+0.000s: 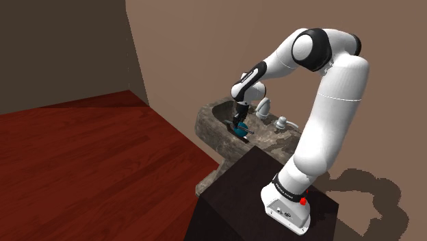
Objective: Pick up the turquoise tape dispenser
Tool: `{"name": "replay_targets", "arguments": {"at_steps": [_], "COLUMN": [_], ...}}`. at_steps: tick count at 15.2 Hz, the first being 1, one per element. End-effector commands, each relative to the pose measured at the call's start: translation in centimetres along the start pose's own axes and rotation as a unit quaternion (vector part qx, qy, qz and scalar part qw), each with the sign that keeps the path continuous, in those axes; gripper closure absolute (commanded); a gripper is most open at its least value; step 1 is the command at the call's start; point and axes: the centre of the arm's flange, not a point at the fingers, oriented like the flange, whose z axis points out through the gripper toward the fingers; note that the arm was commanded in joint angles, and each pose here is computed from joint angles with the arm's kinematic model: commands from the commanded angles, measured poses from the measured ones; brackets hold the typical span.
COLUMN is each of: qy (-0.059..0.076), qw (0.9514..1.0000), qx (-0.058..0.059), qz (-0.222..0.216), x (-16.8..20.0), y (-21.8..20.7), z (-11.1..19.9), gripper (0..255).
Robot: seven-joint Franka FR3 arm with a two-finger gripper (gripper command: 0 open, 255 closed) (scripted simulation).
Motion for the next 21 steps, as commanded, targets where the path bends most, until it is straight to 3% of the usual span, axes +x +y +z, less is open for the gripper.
{"name": "replay_targets", "arguments": {"at_steps": [1,9,21], "qy": [0.000,0.000,0.000], "qw": [1.0000,1.0000,1.0000], "qx": [0.000,0.000,0.000], "qz": [0.000,0.000,0.000], "x": [0.0,0.0,-1.0], "y": [0.0,0.0,0.0], "z": [0.1,0.1,-6.1], "gripper": [255,255,255]}}
